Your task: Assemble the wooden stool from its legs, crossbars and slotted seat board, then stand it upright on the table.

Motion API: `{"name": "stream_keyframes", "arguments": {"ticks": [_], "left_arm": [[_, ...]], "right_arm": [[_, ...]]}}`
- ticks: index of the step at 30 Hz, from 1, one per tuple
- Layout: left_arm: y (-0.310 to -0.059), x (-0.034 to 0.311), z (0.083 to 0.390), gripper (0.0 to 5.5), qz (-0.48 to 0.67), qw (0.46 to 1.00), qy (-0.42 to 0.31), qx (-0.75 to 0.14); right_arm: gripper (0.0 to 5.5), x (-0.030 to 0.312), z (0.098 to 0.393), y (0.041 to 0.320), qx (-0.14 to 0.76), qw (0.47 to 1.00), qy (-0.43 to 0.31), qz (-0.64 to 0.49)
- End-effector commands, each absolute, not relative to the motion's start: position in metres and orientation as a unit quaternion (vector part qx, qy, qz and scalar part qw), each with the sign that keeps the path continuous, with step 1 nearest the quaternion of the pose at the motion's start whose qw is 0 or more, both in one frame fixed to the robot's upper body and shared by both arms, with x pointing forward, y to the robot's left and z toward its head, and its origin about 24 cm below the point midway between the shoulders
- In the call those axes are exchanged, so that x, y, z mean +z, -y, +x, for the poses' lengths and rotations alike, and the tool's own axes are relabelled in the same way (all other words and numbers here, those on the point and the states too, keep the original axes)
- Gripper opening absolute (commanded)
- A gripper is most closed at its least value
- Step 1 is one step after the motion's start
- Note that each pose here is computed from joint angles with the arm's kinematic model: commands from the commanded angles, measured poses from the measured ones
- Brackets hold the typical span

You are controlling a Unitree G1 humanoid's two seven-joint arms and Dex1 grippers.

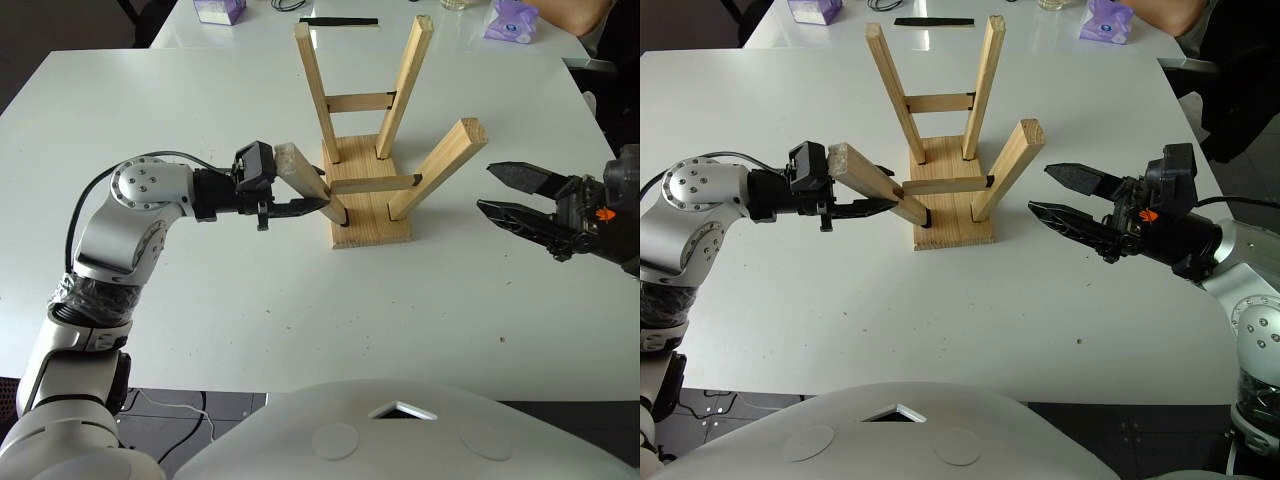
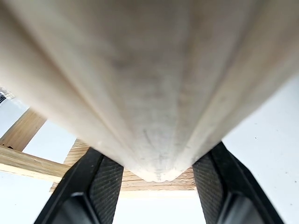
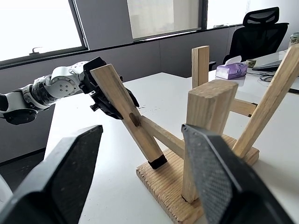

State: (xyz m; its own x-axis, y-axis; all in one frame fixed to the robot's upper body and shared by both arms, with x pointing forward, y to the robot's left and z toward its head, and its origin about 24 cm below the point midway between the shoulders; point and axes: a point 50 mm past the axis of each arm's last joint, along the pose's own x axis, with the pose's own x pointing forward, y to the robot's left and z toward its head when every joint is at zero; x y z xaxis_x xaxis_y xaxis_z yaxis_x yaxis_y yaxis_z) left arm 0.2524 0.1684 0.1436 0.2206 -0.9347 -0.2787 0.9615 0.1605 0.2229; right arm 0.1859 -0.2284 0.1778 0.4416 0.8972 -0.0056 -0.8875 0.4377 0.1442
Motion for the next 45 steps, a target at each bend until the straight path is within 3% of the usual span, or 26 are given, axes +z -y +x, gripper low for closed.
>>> {"name": "stream_keyframes", "arguments": {"ticks": [1, 15, 21, 25, 37, 45], "left_arm": [[-0.188, 0.102, 0.224, 2.05, 0.165, 0.722, -0.185, -0.646], [-0.192, 0.121, 0.204, 2.05, 0.134, 0.696, -0.179, -0.682], [-0.185, 0.107, 0.228, 2.05, 0.179, 0.732, -0.194, -0.629], [-0.183, 0.095, 0.228, 2.05, 0.209, 0.722, -0.206, -0.626], [-0.179, 0.078, 0.237, 2.05, 0.11, 0.731, -0.249, -0.626], [-0.178, 0.059, 0.241, 2.05, 0.146, 0.709, -0.278, -0.631]], "right_arm": [[3.11, 0.188, 0.188, 0.241, 0.515, 0.855, -0.025, 0.046], [3.11, 0.182, 0.188, 0.238, 0.513, 0.857, -0.03, 0.043], [3.11, 0.166, 0.199, 0.227, 0.512, 0.857, -0.055, 0.016], [3.11, 0.161, 0.205, 0.221, 0.516, 0.854, -0.06, 0.01], [3.11, 0.15, 0.208, 0.206, 0.542, 0.837, -0.068, 0.015], [3.11, 0.146, 0.21, 0.203, 0.548, 0.833, -0.072, 0.011]]}}
